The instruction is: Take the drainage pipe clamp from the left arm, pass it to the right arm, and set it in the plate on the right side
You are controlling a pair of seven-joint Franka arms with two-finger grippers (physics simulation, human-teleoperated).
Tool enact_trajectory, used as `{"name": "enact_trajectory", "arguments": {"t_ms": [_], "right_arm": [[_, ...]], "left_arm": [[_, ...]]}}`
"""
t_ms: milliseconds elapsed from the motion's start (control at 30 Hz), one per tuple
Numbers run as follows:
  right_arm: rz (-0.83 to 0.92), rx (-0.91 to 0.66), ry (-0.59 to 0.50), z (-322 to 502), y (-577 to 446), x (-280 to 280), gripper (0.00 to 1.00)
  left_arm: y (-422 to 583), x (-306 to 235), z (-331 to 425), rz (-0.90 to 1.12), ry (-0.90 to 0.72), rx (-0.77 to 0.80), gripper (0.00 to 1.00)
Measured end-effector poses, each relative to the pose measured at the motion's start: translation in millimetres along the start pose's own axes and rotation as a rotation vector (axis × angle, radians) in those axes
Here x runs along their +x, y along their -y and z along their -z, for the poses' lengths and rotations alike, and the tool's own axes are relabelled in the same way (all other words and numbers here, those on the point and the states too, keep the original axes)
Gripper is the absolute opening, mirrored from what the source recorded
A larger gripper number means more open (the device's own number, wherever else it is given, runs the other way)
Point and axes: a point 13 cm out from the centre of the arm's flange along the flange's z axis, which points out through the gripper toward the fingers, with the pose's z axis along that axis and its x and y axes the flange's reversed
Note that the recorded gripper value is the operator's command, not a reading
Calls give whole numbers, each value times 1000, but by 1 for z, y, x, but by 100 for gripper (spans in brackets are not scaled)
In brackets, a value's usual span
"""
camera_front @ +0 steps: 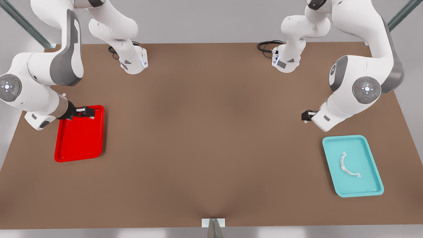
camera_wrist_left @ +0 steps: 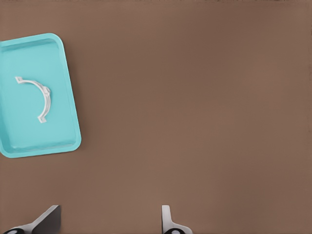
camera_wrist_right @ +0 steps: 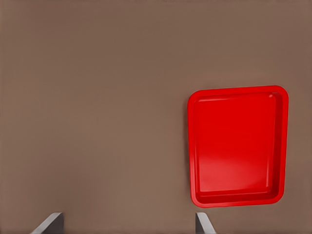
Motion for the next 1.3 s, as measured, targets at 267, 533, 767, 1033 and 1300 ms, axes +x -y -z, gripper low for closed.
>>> {"name": "enact_trajectory", "arguments": {"t_ms": [267,533,767,1033,1300], "right_arm": [[14,8,-24,-23,-5,-2,100],[19,10,-31,-38,-5,-4,100],[24,11,-21,-43,-6,-7,100],[27,11,-17,-46,-6,-8,100],[33,12,-14,-49,-9,-10,100]], "left_arm": [[-138,-106,-134,239,-51,45,100],[-284,-158,-292,536,71,102,100],[-316,-194,-322,773,257,176,100],[-315,-198,-342,841,293,114,100],[-319,-194,-366,855,284,35,100]]}}
